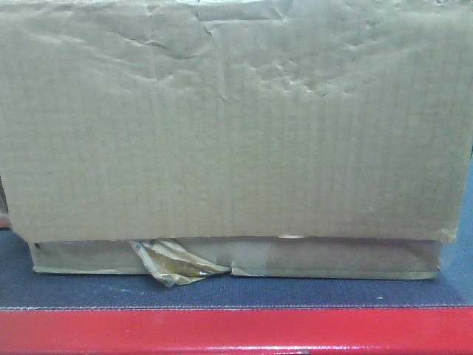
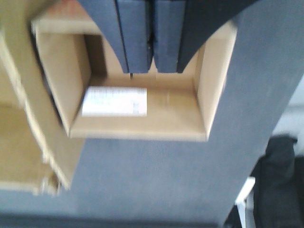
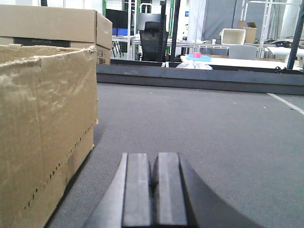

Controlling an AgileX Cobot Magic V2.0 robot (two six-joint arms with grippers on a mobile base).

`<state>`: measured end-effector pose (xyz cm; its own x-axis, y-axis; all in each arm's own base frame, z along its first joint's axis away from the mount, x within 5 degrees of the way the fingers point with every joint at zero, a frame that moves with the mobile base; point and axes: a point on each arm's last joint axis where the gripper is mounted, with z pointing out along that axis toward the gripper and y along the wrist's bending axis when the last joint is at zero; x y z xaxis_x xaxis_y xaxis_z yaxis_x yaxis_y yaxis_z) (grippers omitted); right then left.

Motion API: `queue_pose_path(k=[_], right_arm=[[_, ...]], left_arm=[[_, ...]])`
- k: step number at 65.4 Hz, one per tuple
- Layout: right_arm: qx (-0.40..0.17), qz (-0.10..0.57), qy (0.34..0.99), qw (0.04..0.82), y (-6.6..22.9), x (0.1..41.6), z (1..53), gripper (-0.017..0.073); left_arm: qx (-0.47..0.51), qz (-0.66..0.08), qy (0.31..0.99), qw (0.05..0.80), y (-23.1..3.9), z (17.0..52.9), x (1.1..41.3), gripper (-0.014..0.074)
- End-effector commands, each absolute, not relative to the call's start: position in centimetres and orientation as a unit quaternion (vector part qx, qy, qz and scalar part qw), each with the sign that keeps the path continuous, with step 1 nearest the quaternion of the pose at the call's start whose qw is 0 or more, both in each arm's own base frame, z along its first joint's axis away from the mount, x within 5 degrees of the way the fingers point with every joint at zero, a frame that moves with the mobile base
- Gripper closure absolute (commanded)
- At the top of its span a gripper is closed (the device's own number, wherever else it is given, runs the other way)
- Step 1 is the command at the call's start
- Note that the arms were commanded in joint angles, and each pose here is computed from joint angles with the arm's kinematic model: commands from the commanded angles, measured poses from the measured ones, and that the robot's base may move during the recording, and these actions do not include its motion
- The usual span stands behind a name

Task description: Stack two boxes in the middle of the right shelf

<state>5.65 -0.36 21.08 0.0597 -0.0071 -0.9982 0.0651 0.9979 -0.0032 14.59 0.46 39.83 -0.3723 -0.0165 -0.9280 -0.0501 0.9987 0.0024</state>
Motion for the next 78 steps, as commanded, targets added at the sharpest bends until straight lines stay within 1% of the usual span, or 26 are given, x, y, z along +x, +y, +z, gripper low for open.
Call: queue_pose_path(k=[1,11,15,22,29,32,36,46,55,67,70,72,76,78], right_arm=[[0.020,-0.031,0.678,0.734,-0.4,5.6,21.3,0.0724],[0.020,-0.031,0.678,0.734,-0.4,5.6,21.3,0.0724],[0.020,-0.031,0.678,0.734,-0.4,5.6,21.3,0.0724],[0.020,-0.031,0.678,0.734,-0.4,5.6,21.3,0.0724],[0.020,-0.031,0.678,0.734,-0.4,5.6,21.3,0.0724],[0.020,-0.031,0.678,0.734,-0.4,5.6,21.3,0.0724],[0.020,-0.031,0.678,0.734,-0.4,5.6,21.3,0.0724],[0.020,-0.031,0.678,0.734,-0.4,5.6,21.3,0.0724],[0.020,-0.031,0.678,0.734,-0.4,5.6,21.3,0.0724],[0.020,-0.031,0.678,0.734,-0.4,5.6,21.3,0.0724],[0.020,-0.031,0.678,0.734,-0.4,5.6,21.3,0.0724],[0.020,-0.031,0.678,0.734,-0.4,5.6,21.3,0.0724],[0.020,-0.031,0.678,0.734,-0.4,5.6,21.3,0.0724],[0.020,-0.031,0.678,0.734,-0.4,5.6,21.3,0.0724]], left_arm=[[-0.021,0.008,0.804,0.594,0.4,40.9,15.7,0.0704],[-0.025,-0.006,0.795,0.606,0.2,40.9,16.8,0.0704],[-0.026,-0.005,0.804,0.594,0.3,40.9,17.2,0.0704],[-0.027,-0.003,0.839,0.544,0.3,40.9,18.6,0.0704],[-0.021,0.007,0.882,0.470,0.4,40.6,20.6,0.0704],[-0.009,0.016,0.902,0.432,0.4,39.9,21.8,0.0704],[0.002,0.029,0.913,0.407,0.7,39.3,23.3,0.0704],[-0.022,0.043,0.921,0.386,2.7,38.9,25.9,0.0704],[-0.013,0.044,0.928,0.371,4.5,38.9,27.0,0.0704],[-0.036,0.036,0.943,0.328,6.9,37.5,28.2,0.0702],[-0.034,0.038,0.945,0.322,7.2,37.2,28.4,0.0685],[-0.033,0.038,0.947,0.318,7.4,36.9,28.6,0.0658],[-0.033,0.036,0.949,0.312,7.5,36.5,28.9,0.0577],[-0.033,0.036,0.950,0.308,7.5,36.3,29.1,0.0511]])
